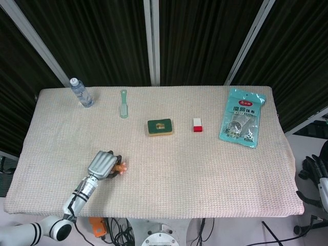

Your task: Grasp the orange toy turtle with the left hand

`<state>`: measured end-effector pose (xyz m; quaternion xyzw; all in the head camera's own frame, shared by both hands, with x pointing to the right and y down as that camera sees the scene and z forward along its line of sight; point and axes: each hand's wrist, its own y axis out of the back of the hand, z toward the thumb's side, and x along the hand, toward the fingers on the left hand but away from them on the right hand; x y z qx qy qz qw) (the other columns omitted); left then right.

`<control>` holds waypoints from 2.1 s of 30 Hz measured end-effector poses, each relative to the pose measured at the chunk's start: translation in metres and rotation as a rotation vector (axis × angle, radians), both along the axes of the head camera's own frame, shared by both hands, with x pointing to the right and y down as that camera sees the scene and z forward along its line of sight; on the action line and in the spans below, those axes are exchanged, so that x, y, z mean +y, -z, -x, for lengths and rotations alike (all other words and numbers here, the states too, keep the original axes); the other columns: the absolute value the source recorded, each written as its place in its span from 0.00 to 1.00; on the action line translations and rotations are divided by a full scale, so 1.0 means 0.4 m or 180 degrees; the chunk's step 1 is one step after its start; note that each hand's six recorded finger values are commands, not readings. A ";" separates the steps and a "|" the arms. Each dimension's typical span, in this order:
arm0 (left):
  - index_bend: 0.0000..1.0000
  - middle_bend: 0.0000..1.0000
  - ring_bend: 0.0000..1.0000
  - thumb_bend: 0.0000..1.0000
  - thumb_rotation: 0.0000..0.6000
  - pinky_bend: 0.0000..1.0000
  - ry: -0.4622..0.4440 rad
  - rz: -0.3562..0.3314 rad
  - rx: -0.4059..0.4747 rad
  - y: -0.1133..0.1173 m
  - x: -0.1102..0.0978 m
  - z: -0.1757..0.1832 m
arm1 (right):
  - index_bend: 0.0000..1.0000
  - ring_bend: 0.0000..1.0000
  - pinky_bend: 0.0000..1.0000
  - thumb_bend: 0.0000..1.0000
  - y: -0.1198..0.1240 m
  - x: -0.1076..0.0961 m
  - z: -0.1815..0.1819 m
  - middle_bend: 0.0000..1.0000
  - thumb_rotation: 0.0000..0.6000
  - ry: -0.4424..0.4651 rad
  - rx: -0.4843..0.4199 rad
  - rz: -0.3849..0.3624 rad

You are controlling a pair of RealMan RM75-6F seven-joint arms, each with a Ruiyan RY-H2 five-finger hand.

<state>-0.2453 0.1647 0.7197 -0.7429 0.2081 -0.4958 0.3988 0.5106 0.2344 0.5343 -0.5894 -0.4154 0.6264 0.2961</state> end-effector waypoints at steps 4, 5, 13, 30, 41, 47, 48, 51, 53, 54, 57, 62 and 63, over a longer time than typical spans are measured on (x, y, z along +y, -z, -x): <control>0.31 0.40 0.26 0.26 1.00 0.54 -0.0022 -0.0043 0.0028 0.020 -0.002 -0.003 | 0.00 0.00 0.00 0.10 0.000 0.000 0.000 0.00 1.00 0.0001 0.0000 0.0001; 0.31 0.39 0.25 0.26 1.00 0.53 -0.0028 -0.0047 0.0030 0.024 -0.002 -0.003 | 0.00 0.00 0.00 0.10 0.000 0.000 0.000 0.00 1.00 0.0002 0.0001 0.0004; 0.34 0.40 0.25 0.26 1.00 0.53 -0.0042 -0.0156 0.0032 0.045 -0.007 -0.001 | 0.00 0.00 0.00 0.11 -0.002 0.001 0.000 0.00 1.00 -0.0003 0.0005 0.0026; 0.37 0.28 0.04 0.26 1.00 0.25 -0.0330 -0.0493 -0.0002 0.012 -0.025 -0.016 | 0.00 0.00 0.00 0.11 -0.008 0.002 -0.003 0.00 1.00 -0.0018 0.0018 0.0089; 0.40 0.36 0.04 0.27 1.00 0.26 -0.0508 -0.0477 -0.0049 -0.017 -0.024 -0.039 | 0.00 0.00 0.00 0.11 -0.012 0.001 -0.010 0.00 1.00 -0.0045 0.0023 0.0115; 0.59 0.54 0.16 0.29 1.00 0.34 -0.0500 -0.0475 -0.0009 -0.032 -0.027 -0.045 | 0.00 0.00 0.00 0.11 -0.012 0.001 -0.015 0.00 1.00 -0.0065 0.0034 0.0120; 0.62 0.57 0.19 0.30 1.00 0.37 -0.0478 -0.0462 -0.0004 -0.036 -0.026 -0.045 | 0.00 0.00 0.00 0.11 -0.014 0.002 -0.016 0.00 1.00 -0.0067 0.0033 0.0127; 0.68 0.63 0.27 0.31 1.00 0.41 -0.0438 -0.0388 -0.0036 -0.048 -0.022 -0.040 | 0.00 0.00 0.00 0.11 -0.019 0.003 -0.016 0.00 1.00 -0.0071 0.0026 0.0148; 0.72 0.66 0.31 0.32 1.00 0.43 -0.0419 -0.0363 -0.0053 -0.052 -0.020 -0.039 | 0.00 0.00 0.00 0.11 -0.021 0.004 -0.016 0.00 1.00 -0.0072 0.0025 0.0158; 0.73 0.68 0.33 0.32 1.00 0.43 -0.0407 -0.0361 -0.0057 -0.053 -0.018 -0.038 | 0.00 0.00 0.00 0.11 -0.021 0.004 -0.017 0.00 1.00 -0.0074 0.0027 0.0162; 0.77 0.71 0.37 0.34 1.00 0.45 -0.0382 -0.0401 -0.0046 -0.051 -0.021 -0.038 | 0.00 0.00 0.00 0.11 -0.021 0.004 -0.018 0.00 1.00 -0.0077 0.0033 0.0161; 0.78 0.72 0.39 0.34 1.00 0.44 -0.0339 -0.0435 -0.0016 -0.048 -0.024 -0.040 | 0.00 0.00 0.00 0.11 -0.019 0.004 -0.018 0.00 1.00 -0.0077 0.0033 0.0156; 0.74 0.69 0.37 0.33 1.00 0.44 -0.0332 -0.0426 -0.0010 -0.047 -0.023 -0.039 | 0.00 0.00 0.00 0.11 -0.019 0.003 -0.018 0.00 1.00 -0.0077 0.0033 0.0155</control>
